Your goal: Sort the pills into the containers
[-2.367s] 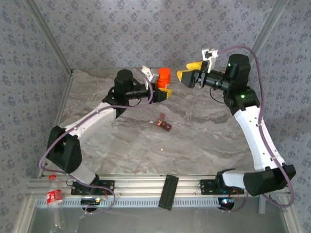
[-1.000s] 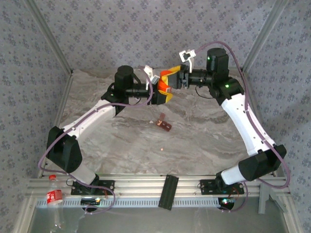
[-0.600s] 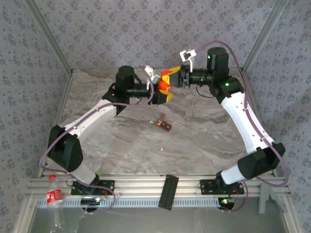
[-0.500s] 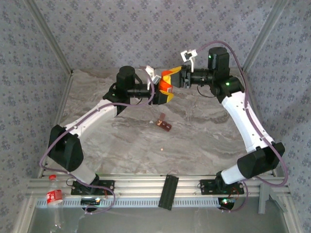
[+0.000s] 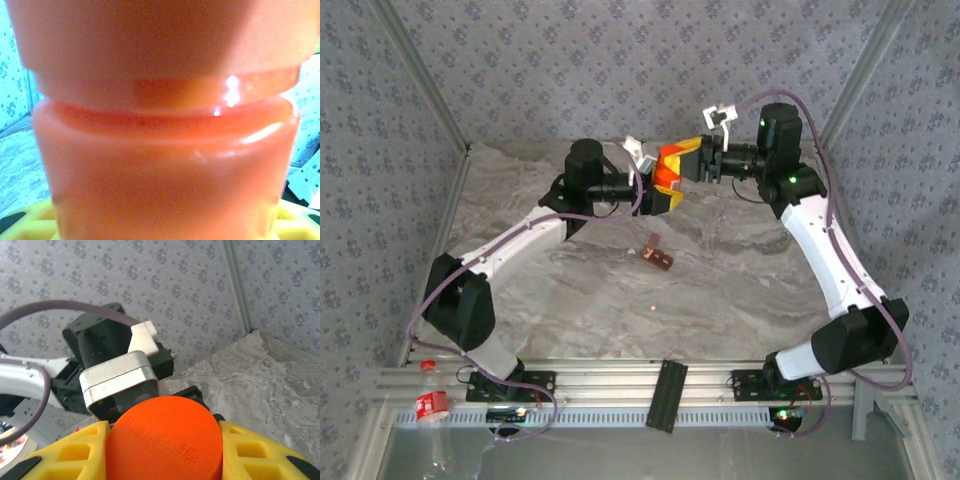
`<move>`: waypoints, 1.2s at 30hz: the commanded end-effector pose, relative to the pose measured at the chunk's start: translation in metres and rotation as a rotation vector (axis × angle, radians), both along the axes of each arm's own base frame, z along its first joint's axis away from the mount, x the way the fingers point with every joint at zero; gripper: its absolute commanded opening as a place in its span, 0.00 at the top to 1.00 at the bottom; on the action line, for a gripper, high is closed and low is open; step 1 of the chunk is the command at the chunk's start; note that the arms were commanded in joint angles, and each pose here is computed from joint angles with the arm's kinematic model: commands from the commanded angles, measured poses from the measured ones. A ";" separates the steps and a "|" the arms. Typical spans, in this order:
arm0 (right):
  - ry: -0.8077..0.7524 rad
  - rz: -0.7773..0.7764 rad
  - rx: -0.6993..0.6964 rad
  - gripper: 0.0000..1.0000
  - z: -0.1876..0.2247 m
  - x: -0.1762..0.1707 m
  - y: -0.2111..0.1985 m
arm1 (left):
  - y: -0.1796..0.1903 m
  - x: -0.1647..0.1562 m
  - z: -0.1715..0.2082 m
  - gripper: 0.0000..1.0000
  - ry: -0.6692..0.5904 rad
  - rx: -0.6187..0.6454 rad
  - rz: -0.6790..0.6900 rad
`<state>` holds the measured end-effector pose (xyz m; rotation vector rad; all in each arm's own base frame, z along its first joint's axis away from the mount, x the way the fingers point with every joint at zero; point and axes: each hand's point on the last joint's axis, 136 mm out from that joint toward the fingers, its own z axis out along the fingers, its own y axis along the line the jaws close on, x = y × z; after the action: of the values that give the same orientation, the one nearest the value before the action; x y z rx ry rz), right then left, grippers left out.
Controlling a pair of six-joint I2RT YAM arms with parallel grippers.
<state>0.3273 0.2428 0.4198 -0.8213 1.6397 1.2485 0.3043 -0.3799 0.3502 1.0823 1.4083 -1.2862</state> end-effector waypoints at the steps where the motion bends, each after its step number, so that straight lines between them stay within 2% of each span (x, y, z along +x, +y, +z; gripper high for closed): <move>1: -0.076 -0.086 0.042 0.81 0.020 0.001 -0.011 | 0.016 0.011 0.040 1.00 -0.068 -0.110 0.096; 5: -0.068 -0.010 0.021 0.81 0.017 -0.010 -0.007 | 0.014 0.004 0.043 1.00 -0.058 -0.126 0.040; 11: -0.056 0.074 0.015 0.84 0.023 -0.021 -0.009 | 0.009 -0.011 0.043 1.00 -0.010 -0.086 -0.093; 14: -0.046 -0.035 0.007 0.83 0.025 -0.003 -0.018 | 0.011 -0.002 0.041 1.00 -0.022 -0.072 -0.014; 19: -0.014 -0.213 0.043 0.83 0.027 0.018 -0.023 | 0.017 0.014 0.041 1.00 -0.126 -0.054 0.221; 28: 0.009 -0.446 0.099 0.93 0.004 0.024 0.000 | 0.014 0.026 0.054 1.00 -0.195 -0.104 0.434; 36: 0.034 -0.682 0.228 0.94 -0.012 0.030 -0.010 | 0.004 0.037 0.047 1.00 -0.215 -0.097 0.590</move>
<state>0.3490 0.2390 0.4161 -0.2559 1.5669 0.9304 0.3356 -0.3792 0.3463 0.7544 1.5173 -0.8732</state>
